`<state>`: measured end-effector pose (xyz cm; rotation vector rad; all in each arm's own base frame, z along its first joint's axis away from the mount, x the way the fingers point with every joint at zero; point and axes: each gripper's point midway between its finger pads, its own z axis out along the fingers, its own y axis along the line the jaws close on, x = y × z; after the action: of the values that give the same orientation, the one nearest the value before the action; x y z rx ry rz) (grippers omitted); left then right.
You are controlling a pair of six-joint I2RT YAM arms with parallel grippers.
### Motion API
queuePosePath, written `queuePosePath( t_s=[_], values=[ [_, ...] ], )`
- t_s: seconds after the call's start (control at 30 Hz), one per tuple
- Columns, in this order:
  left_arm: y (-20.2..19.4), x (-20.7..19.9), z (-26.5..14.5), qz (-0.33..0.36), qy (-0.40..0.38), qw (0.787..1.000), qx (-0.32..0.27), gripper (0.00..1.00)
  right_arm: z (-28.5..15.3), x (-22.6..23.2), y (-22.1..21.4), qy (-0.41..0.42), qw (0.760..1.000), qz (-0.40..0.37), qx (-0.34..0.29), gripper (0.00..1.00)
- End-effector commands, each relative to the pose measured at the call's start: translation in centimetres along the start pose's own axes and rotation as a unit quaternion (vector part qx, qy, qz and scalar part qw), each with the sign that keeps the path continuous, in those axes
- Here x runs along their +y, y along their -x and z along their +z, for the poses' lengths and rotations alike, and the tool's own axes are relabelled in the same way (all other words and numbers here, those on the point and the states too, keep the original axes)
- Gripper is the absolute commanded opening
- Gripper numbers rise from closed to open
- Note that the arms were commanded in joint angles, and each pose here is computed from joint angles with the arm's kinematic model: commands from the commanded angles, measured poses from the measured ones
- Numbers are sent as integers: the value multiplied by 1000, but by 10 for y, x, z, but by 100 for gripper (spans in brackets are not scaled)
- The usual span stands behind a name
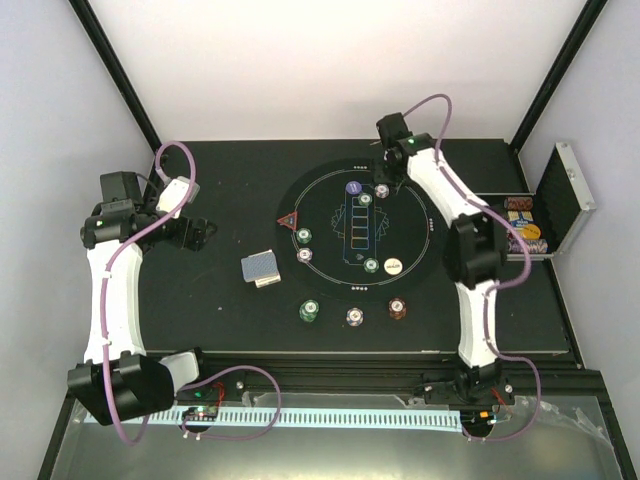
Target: Distribute texas hold em gaming equipment
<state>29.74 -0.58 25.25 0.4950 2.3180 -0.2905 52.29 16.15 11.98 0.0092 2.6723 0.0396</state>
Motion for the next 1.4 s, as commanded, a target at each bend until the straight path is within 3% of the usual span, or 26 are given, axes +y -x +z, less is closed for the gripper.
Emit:
queuePosePath(
  t_s=[0.0,0.3,0.57,0.83,1.37],
  values=[
    [14,-4,-16,11,5,1000,-24,99,-76,36,-29,28,998,-35,-53,71],
    [9,-7,-15,8,0,1000,-23,99,-107,102,-215,82,988,-128,1,84],
    [8,-10,-19,11,1,1000,-27,99,-91,107,-321,92,983,-141,70,87],
    [12,-11,-21,12,1,999,-32,99,-73,106,-356,84,979,-155,104,80],
    [11,-9,-19,11,1,999,-30,99,-62,101,-362,66,979,-159,109,57]
  ],
)
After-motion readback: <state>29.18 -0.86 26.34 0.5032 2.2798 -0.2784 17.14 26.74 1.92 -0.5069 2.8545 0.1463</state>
